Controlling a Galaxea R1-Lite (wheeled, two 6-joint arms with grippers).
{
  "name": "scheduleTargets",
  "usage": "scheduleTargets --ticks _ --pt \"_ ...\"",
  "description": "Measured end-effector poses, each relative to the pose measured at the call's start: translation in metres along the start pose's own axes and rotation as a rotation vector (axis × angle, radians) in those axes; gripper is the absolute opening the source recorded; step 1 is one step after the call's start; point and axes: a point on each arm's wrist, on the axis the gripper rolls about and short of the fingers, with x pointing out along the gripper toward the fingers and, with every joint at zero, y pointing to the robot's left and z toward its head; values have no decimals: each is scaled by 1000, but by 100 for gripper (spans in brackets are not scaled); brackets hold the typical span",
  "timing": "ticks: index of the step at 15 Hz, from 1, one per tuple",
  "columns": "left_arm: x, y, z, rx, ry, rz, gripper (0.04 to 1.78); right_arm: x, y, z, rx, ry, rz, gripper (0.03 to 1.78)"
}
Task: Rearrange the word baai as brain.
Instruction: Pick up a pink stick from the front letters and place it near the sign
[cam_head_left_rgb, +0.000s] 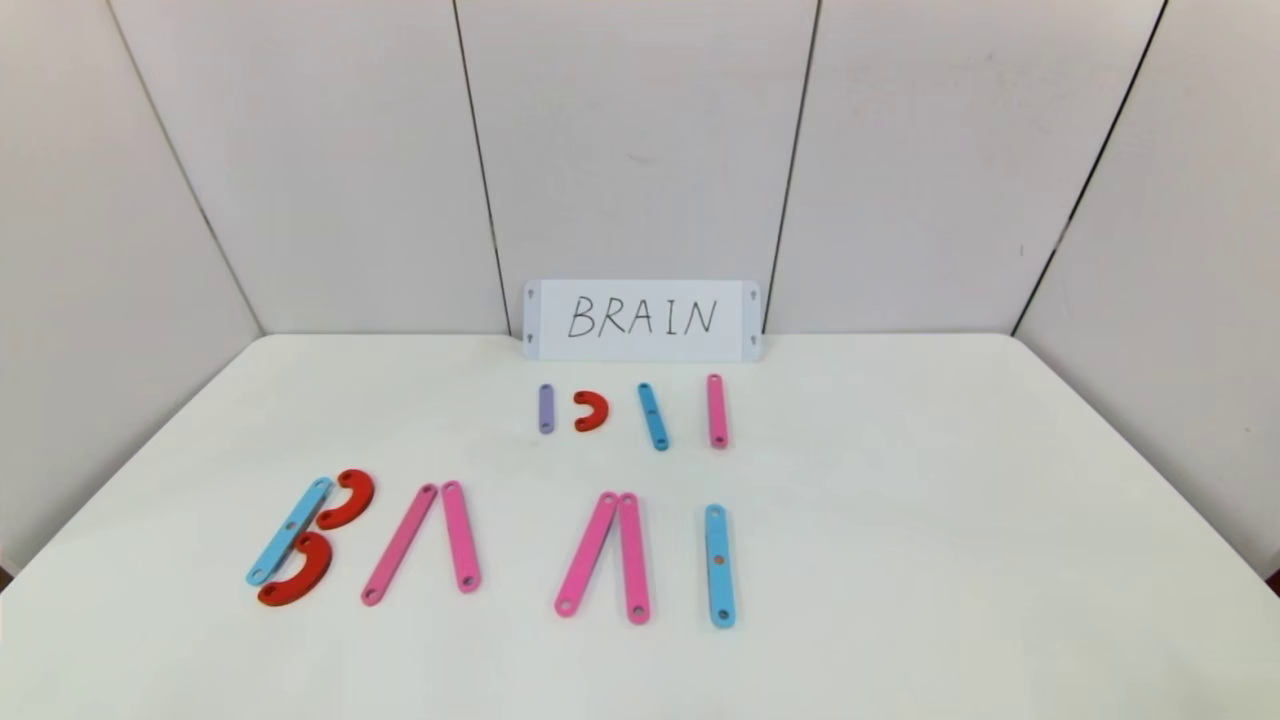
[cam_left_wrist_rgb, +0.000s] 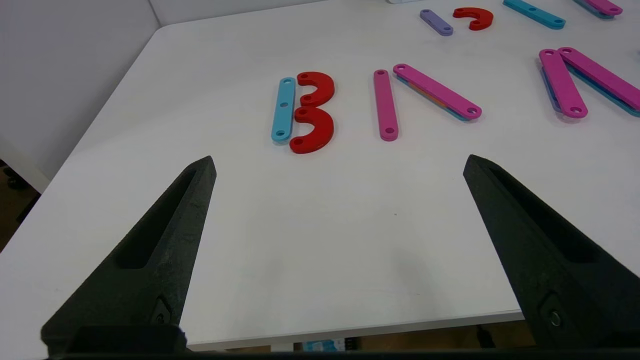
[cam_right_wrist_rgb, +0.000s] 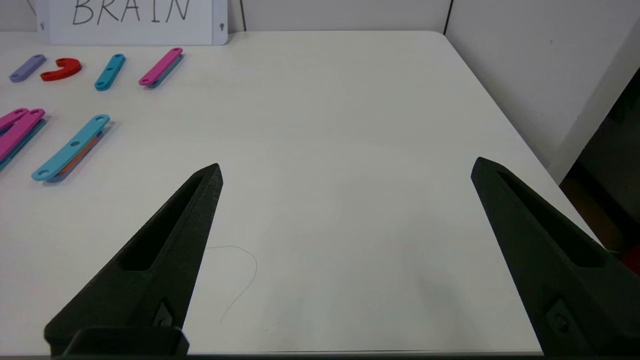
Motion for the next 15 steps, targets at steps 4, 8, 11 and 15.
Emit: scheduleTargets --ticks 4,8,11,15 --pt "0 0 0 5 -2 0 174 0 0 0 -25 2 7 174" --pt "-3 1 10 4 -14 6 174 -5 1 18 -88 -61 15 174" --pt "-5 3 36 1 -5 8 174 -8 2 51 -89 -59 26 174" --pt "10 9 87 -3 41 -6 174 7 4 117 -91 -44 90 174"
